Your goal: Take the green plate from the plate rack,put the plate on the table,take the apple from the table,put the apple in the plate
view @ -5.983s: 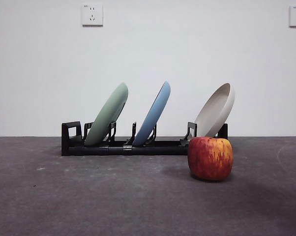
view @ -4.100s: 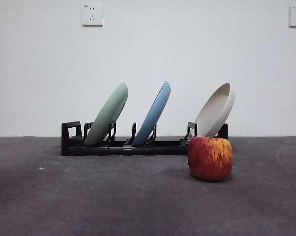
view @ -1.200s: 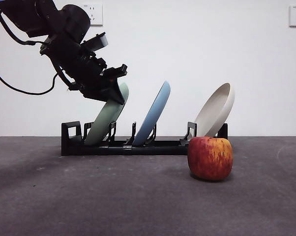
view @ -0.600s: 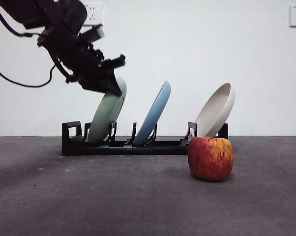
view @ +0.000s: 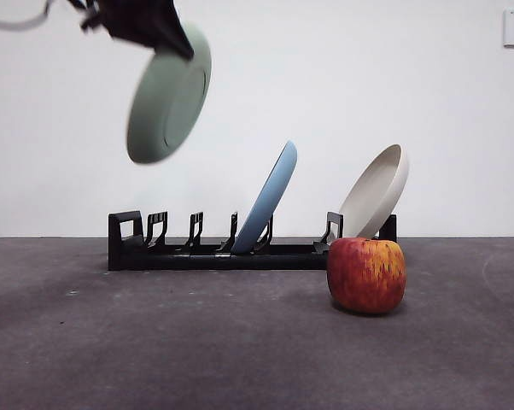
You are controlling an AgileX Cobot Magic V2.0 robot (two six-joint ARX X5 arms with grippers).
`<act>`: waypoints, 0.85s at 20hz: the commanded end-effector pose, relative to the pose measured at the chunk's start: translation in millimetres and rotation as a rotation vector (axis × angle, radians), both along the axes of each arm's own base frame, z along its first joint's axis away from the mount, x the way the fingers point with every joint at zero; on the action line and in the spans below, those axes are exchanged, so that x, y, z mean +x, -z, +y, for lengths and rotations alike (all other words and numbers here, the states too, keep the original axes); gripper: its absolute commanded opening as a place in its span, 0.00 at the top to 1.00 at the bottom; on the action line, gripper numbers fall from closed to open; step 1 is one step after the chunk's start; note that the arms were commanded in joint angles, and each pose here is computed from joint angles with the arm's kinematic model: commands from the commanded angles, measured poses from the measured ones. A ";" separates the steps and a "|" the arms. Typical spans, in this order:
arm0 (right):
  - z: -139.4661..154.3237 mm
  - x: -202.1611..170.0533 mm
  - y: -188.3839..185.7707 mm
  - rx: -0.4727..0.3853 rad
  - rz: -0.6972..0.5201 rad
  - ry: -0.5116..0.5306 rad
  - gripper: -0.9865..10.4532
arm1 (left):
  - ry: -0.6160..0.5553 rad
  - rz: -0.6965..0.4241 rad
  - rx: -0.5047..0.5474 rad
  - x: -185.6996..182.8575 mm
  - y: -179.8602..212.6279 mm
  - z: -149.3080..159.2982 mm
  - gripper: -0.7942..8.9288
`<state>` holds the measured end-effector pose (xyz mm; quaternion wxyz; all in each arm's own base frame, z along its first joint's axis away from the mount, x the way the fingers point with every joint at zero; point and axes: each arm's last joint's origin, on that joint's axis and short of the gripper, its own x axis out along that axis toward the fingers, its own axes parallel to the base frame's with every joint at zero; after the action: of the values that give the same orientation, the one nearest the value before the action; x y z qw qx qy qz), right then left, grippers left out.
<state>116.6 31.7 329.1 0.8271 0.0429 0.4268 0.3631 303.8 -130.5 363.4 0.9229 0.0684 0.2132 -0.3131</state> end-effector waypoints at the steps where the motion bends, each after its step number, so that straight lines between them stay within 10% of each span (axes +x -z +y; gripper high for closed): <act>1: 0.3 -0.3 -0.5 0.001 -0.004 -0.004 0.31 | 0.053 -0.040 0.134 -32.2 -11.8 -9.0 0.93; 7: 0.3 -0.4 -0.6 0.002 -0.004 -0.004 0.31 | 0.108 0.042 0.467 -98.4 -0.3 -47.7 0.92; 17: 0.3 -0.4 -0.5 0.003 -0.003 -0.005 0.31 | 0.172 -0.032 0.679 -137.7 121.6 -85.2 0.92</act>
<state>116.5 31.7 329.1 0.8270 0.0430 0.4268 0.3633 165.9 -213.8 244.0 0.8228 0.3831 0.2954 -0.2982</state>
